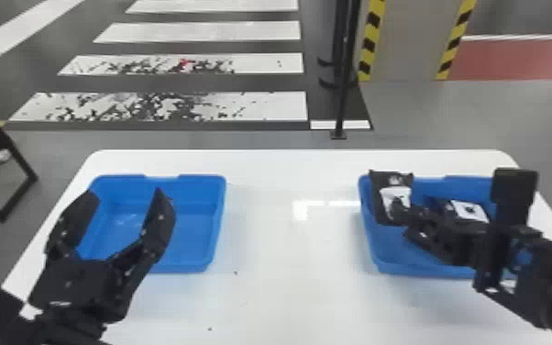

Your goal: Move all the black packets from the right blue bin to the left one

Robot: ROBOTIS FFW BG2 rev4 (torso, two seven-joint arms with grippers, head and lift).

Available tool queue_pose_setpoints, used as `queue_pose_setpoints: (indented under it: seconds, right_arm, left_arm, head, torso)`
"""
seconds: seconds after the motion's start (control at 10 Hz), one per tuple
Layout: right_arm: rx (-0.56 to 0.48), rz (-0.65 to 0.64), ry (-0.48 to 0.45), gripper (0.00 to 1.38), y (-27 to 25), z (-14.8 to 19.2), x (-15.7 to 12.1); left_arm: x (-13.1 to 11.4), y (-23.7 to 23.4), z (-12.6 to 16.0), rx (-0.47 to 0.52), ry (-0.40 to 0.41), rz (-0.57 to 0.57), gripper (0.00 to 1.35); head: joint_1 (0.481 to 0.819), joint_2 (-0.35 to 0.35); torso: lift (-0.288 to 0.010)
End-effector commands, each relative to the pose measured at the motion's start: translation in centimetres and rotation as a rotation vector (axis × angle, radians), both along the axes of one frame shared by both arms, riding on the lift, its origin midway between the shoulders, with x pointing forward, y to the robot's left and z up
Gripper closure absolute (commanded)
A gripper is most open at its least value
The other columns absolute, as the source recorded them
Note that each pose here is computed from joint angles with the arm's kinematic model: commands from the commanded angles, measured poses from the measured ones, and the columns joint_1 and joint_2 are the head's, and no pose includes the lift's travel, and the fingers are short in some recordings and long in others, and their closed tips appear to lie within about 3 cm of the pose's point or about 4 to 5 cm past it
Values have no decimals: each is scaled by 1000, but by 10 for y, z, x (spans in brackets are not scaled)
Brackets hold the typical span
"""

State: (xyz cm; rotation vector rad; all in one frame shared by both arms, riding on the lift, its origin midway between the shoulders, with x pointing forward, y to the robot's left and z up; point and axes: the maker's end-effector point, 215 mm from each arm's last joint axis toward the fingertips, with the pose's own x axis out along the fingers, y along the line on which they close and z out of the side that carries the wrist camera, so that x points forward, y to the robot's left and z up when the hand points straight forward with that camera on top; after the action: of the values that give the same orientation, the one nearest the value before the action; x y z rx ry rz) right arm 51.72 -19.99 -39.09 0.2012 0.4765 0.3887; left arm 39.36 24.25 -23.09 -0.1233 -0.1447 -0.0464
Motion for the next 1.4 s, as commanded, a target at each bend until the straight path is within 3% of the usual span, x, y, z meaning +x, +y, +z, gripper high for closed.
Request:
queue_pose_setpoints:
  seconds: [0.0, 0.1, 0.2, 0.5, 0.8, 1.3]
  right_arm:
    - [72, 53, -134, 1099, 3, 48, 5]
    - [167, 158, -211, 1099, 25, 72, 8]
    - [265, 293, -235, 1099, 68, 88, -2]
    - [460, 557, -196, 1099, 171, 106, -57]
    - [530, 695, -141, 1099, 230, 108, -95]
    - [565, 784, -118, 1099, 264, 115, -119]
  left_arm:
    - [3, -10, 0, -80, 6, -30, 190]
    - [8, -24, -11, -144, 52, -88, 190]
    - [10, -35, -6, -206, 45, -146, 190]
    - [18, -77, 1, -333, 77, -331, 190]
    - [19, -93, 0, -330, 95, -388, 190]
    - [22, -88, -14, -281, 136, -372, 190]
  head:
    - [695, 52]
    - [695, 54]
    - [695, 58]
    - [695, 127]
    - [695, 207]
    - [695, 274]
  torso:
    - [-140]
    - [-140]
    - [-140]
    - [-140]
    - [-140]
    - [-140]
